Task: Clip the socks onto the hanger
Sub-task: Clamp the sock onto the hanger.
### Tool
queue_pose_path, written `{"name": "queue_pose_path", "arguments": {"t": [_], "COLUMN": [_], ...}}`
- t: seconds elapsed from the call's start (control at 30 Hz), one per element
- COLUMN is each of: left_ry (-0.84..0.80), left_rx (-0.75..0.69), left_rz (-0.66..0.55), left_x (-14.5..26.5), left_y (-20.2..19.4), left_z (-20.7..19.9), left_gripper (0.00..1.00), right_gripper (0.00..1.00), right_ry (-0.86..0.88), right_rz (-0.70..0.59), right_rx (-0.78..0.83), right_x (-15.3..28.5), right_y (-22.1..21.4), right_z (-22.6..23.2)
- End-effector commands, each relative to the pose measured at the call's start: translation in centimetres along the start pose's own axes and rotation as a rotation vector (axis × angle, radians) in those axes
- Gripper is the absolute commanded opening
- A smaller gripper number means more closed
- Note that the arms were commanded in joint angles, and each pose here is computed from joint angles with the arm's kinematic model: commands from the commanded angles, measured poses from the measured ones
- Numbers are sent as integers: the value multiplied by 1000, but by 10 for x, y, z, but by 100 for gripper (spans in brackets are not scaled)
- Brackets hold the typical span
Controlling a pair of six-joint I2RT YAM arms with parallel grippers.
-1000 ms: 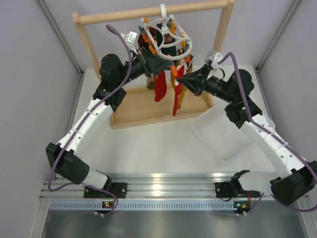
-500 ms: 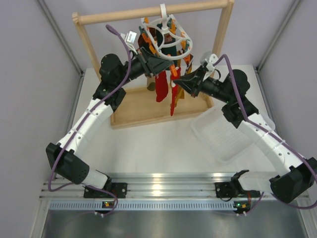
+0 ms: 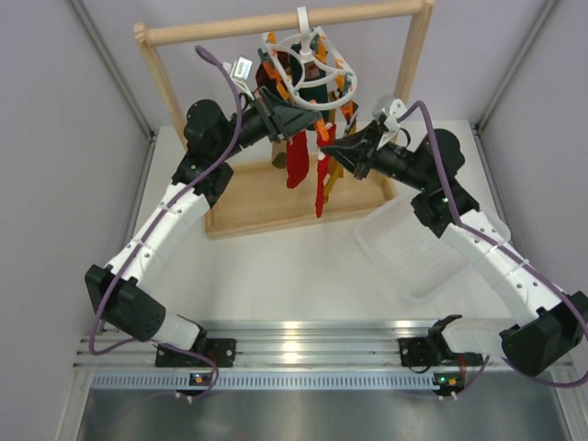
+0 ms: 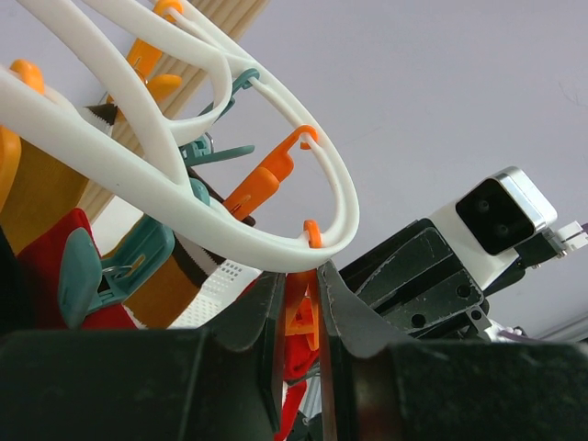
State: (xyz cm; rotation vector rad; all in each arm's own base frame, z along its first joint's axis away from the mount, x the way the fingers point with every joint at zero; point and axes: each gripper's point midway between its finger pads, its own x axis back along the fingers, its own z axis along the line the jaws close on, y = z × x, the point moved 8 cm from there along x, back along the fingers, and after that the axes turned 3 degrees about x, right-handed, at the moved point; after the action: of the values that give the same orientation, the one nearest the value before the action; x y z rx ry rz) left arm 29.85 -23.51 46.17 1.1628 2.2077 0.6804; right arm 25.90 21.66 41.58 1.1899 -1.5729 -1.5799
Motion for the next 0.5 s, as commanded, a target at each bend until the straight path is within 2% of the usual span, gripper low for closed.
{"name": "queue_pose_path", "arguments": {"t": [0.0,0.2,0.37,0.4,0.47], "left_ry": [8,12,23,23,18], "left_rx": [-17,-23,-13,-11,-11], "left_rz": [-72,-77,-84,-86,-92], "left_x": [-2,0,1,2,2], "left_y": [14,15,16,16,18], "left_z": [-1,-2,-1,-2,-3], "left_gripper": [2,22,31,37,39], "right_gripper": [0,0,0,0,0], "right_ry": [30,12,2,-2,-13], "right_rz": [-139,-146,-147,-149,-147], "right_rx": [79,84,84,88,85], "right_x": [-3,-3,-4,-3,-4], "right_y": [32,33,34,34,33], "right_z": [10,8,7,7,5]}}
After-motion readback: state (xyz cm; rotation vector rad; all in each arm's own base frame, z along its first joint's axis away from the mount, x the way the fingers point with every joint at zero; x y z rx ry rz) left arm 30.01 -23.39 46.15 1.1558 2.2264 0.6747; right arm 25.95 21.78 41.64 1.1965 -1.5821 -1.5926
